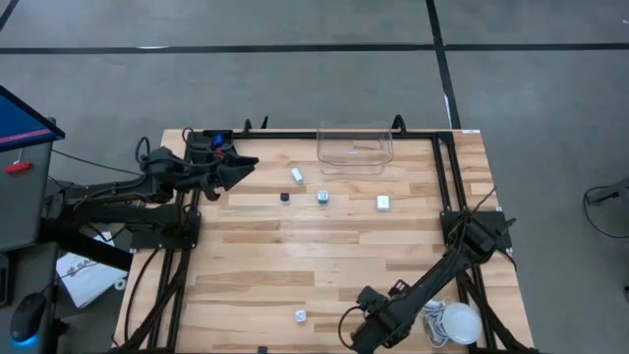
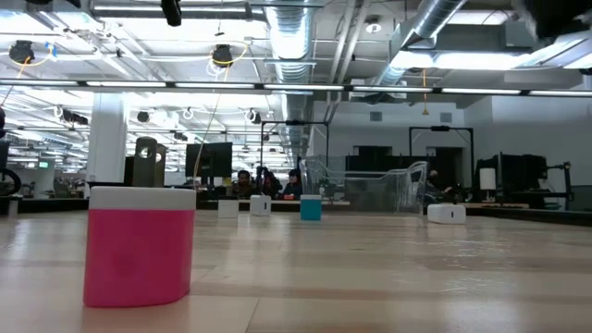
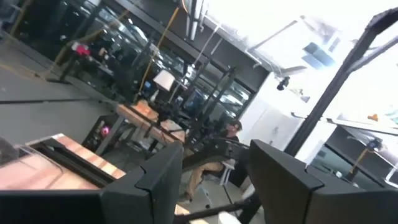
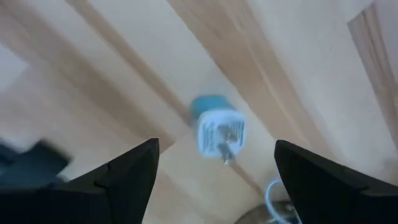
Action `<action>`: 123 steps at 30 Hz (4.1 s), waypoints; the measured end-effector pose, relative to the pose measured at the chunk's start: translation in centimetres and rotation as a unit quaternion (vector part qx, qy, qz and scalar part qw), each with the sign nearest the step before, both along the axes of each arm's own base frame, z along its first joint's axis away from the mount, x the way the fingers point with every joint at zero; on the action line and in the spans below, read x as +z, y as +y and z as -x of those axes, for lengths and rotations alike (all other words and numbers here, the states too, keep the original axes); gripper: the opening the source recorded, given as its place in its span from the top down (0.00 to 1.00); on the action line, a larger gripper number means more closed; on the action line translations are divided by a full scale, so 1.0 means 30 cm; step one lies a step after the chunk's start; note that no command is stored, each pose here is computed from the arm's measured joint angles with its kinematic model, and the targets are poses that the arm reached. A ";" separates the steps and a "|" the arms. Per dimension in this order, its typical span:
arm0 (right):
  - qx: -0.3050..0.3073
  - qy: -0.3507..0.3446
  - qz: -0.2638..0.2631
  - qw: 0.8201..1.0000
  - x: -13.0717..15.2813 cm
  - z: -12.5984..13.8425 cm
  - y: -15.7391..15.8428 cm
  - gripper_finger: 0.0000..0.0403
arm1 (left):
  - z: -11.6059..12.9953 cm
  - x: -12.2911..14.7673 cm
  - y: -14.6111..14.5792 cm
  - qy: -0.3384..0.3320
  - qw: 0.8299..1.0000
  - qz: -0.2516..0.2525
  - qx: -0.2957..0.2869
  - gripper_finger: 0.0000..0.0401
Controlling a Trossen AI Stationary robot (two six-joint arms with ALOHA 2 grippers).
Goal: Pick & Place Office items
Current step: Put the bottom blue charger adapter into the transparent bin
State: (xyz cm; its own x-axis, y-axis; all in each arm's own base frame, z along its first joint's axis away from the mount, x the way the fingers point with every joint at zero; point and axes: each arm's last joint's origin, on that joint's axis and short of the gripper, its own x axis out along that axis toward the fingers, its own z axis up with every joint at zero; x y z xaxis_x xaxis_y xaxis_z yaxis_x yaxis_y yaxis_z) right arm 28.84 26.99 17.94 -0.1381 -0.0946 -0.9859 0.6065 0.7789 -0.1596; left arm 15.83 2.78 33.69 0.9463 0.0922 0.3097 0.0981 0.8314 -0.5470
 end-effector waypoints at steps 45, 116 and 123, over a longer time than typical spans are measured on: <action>-0.141 -0.237 0.048 0.960 0.263 -0.122 -0.428 0.70 | -0.013 -0.004 -0.042 0.004 1.000 -0.007 -0.009 0.55; -0.359 -0.166 -0.022 0.918 0.000 0.005 -1.852 0.70 | -0.011 -0.006 -0.011 0.018 0.992 -0.048 0.117 0.55; -0.349 -0.177 -0.008 0.920 0.006 -0.008 -1.851 0.60 | -0.011 -0.006 -0.011 0.018 0.992 -0.048 0.117 0.55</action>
